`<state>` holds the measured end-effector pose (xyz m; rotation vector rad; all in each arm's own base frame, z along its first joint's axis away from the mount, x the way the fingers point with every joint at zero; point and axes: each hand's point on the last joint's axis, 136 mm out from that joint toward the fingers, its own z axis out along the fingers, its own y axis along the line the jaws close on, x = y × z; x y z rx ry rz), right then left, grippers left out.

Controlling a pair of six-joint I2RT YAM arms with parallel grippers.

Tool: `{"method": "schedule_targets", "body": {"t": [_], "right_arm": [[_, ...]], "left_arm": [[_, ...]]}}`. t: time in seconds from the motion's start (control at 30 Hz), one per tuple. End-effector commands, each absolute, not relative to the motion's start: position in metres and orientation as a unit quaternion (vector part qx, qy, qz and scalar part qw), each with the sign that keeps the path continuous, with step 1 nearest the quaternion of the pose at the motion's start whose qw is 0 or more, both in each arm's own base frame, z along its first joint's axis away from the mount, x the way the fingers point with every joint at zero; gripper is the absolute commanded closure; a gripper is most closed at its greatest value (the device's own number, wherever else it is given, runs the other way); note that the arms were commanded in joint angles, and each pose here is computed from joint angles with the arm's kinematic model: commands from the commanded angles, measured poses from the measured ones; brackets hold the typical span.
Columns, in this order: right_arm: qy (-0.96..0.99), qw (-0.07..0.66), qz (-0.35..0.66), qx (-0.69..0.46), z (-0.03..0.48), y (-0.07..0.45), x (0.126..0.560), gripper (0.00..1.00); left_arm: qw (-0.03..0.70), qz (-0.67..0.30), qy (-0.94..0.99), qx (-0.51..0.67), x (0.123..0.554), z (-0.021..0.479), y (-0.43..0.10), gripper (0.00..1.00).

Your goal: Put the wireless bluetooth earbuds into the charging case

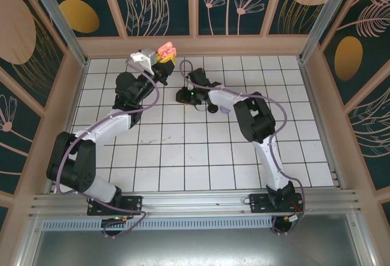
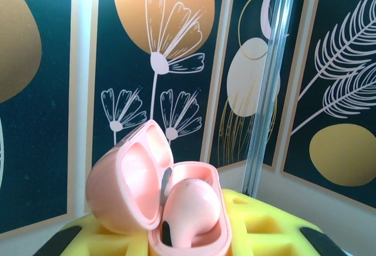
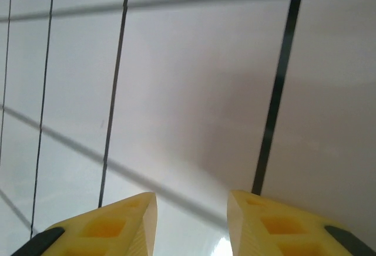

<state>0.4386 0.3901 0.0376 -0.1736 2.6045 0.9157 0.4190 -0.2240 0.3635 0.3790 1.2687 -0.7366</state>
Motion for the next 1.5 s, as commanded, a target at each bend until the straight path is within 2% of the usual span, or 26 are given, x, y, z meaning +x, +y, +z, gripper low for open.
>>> {"method": "schedule_targets", "body": {"t": [0.0,0.1,0.17,0.3,0.43,0.73,0.93,1.3,1.47], "right_arm": [[0.937,0.154,0.312,-0.036,0.029,0.387,0.392,0.62],[0.936,0.152,0.317,-0.024,0.039,0.385,0.359,0.62],[0.932,0.16,0.324,-0.02,0.053,0.385,0.343,0.58],[0.922,0.201,0.33,-0.025,0.091,0.385,0.344,0.46],[0.925,0.22,0.307,-0.04,0.104,0.38,0.351,0.43],[0.951,0.19,0.242,-0.023,0.068,0.344,0.329,0.45],[0.96,0.165,0.226,-0.025,0.05,0.341,0.305,0.45],[0.959,0.146,0.238,-0.05,0.046,0.376,0.29,0.47],[0.942,0.153,0.286,-0.08,0.065,0.405,0.29,0.48]], "left_arm": [[0.733,-0.342,0.564,0.166,0.41,0.377,-0.218,1.0],[0.732,-0.345,0.563,0.165,0.407,0.378,-0.217,1.0],[0.732,-0.345,0.564,0.164,0.404,0.377,-0.216,1.0],[0.733,-0.341,0.565,0.161,0.401,0.377,-0.213,1.0],[0.734,-0.337,0.568,0.157,0.398,0.376,-0.21,1.0],[0.735,-0.318,0.578,0.156,0.393,0.371,-0.204,1.0],[0.735,-0.312,0.581,0.157,0.391,0.37,-0.202,1.0],[0.74,-0.31,0.576,0.155,0.386,0.374,-0.199,1.0],[0.743,-0.306,0.575,0.154,0.387,0.374,-0.198,1.0]]}}
